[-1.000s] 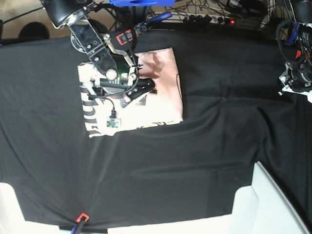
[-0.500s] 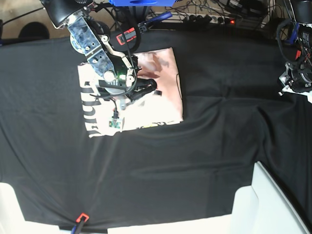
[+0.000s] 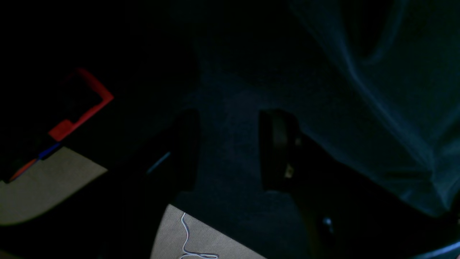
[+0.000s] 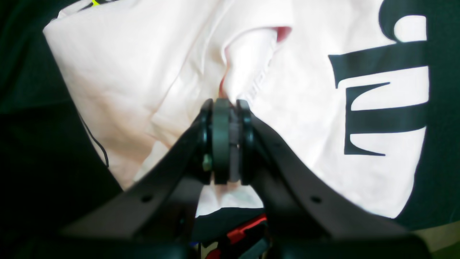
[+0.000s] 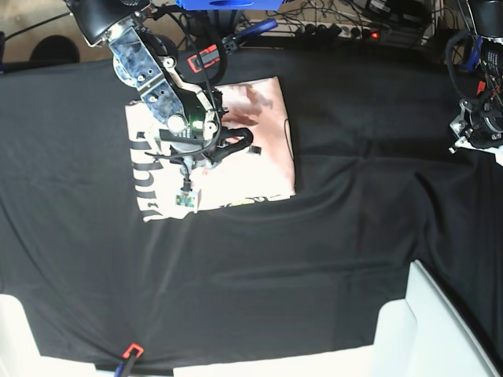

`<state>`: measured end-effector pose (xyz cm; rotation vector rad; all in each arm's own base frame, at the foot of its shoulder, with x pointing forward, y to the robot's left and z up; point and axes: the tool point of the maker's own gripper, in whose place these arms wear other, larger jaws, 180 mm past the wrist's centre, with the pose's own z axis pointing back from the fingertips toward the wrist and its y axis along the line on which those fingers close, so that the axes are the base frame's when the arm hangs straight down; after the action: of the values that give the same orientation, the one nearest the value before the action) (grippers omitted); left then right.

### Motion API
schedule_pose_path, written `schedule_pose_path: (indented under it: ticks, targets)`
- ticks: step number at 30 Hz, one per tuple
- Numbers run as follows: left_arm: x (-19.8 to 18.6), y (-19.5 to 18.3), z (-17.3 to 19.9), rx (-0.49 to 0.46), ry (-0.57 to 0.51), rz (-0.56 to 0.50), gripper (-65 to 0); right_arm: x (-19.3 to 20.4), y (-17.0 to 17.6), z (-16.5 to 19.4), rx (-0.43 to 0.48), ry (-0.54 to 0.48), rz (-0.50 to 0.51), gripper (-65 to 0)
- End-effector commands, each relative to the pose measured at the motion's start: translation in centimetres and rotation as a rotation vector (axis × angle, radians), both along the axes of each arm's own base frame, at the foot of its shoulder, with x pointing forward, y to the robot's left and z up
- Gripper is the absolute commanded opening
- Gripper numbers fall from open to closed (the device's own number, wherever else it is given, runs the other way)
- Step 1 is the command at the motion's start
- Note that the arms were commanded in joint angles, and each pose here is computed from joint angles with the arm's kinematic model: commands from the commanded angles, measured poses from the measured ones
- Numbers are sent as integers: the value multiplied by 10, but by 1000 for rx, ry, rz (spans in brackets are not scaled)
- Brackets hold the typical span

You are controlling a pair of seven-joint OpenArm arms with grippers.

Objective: Fold the T-shirt properly
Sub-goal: 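Drag the grasped layer across the shirt with the right gripper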

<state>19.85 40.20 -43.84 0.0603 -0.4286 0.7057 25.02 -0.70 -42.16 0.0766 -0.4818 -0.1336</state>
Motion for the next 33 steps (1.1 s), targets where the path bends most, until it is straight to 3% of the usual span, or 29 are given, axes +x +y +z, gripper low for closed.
schedule_pose_path:
  ticks: [1,4,9,16,33]
  targets:
    - [8,10,12,33,-25,-7,-386,10,3,10,9,-40,-3,-650]
    - [8,10,12,33,-25,-7,-386,9,4,11,12,-42,0,-650]
    - [8,10,12,33,-25,-7,-386,-5,35,13,30,-30,100,-650]
    - [8,10,12,33,-25,-7,-386,-11,79,29,105,-25,162,-650]
    - [8,10,12,33,-25,-7,-386,12,104,49,119,-73,208,-650]
